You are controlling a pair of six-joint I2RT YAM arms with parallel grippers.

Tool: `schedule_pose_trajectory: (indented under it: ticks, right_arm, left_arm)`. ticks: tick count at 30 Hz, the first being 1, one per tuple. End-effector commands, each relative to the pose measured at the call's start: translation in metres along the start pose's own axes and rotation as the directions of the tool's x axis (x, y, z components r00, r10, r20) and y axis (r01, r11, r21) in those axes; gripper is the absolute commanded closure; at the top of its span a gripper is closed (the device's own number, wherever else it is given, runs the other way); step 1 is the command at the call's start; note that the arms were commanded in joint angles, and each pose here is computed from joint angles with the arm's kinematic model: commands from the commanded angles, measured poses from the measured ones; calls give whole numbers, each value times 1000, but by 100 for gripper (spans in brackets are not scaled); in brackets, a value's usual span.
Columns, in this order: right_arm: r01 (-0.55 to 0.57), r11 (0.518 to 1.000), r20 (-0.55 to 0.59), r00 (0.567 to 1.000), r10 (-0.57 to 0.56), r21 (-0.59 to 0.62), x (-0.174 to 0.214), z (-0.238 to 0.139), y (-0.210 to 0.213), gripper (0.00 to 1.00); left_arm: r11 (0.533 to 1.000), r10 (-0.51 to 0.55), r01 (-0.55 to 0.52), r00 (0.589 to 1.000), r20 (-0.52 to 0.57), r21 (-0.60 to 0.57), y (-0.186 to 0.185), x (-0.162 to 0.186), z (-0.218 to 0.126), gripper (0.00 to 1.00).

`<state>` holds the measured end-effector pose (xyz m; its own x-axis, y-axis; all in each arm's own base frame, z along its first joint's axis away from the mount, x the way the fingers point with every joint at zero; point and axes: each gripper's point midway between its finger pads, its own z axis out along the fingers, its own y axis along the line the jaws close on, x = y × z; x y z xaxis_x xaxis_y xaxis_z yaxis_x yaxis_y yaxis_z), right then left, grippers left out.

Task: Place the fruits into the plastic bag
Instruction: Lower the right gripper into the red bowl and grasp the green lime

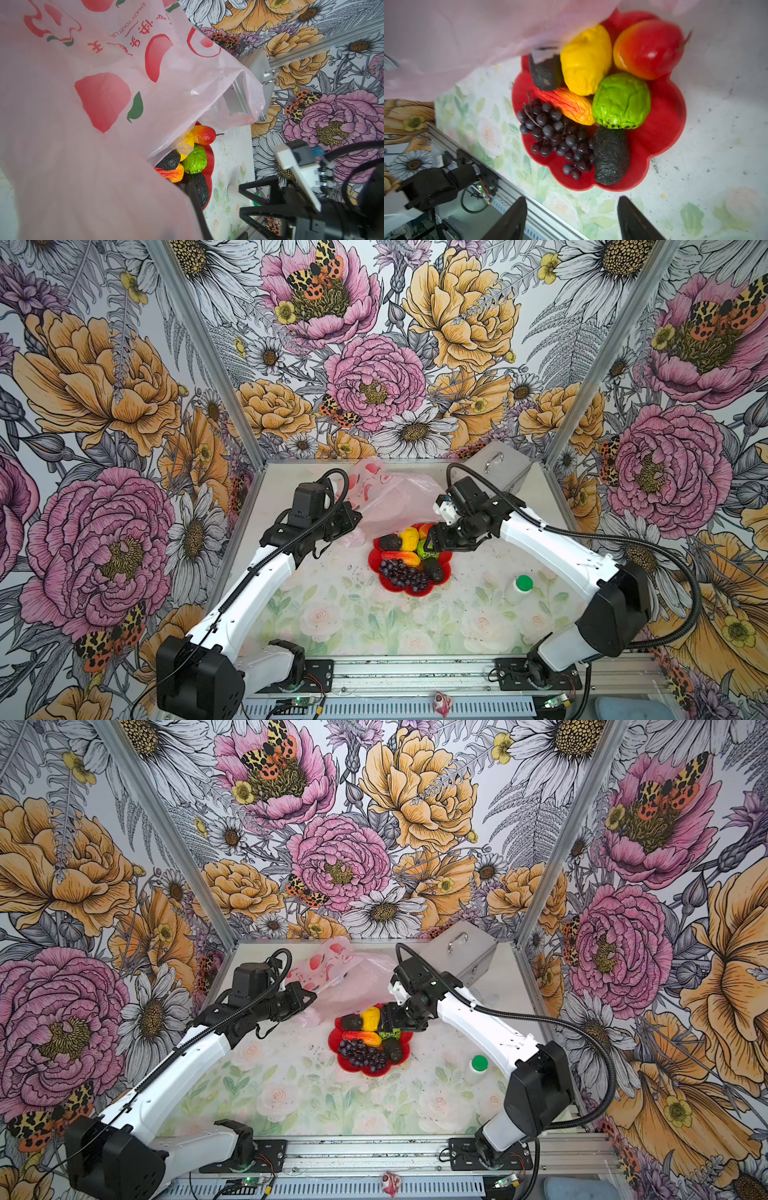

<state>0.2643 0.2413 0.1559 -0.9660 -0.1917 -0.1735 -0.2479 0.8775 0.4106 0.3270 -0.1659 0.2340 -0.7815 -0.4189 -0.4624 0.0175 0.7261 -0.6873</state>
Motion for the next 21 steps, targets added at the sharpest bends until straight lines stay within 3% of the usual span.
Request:
schedule_pose_trajectory:
  ticks: [1, 10, 21]
  right_arm:
    - [30, 995, 25, 999, -33, 93, -15, 18, -12, 28]
    - [54, 968, -17, 999, -52, 246, -36, 60, -44, 25]
    - [62, 964, -20, 998, -58, 257, -58, 83, -45, 24]
  left_arm:
    - [1000, 3, -3, 999, 43, 10, -7, -8, 2, 100]
    - [1000, -3, 2, 998, 65, 9, -10, -6, 2, 100]
    - [1000, -10, 9, 997, 75, 13, -11, -5, -2, 100]
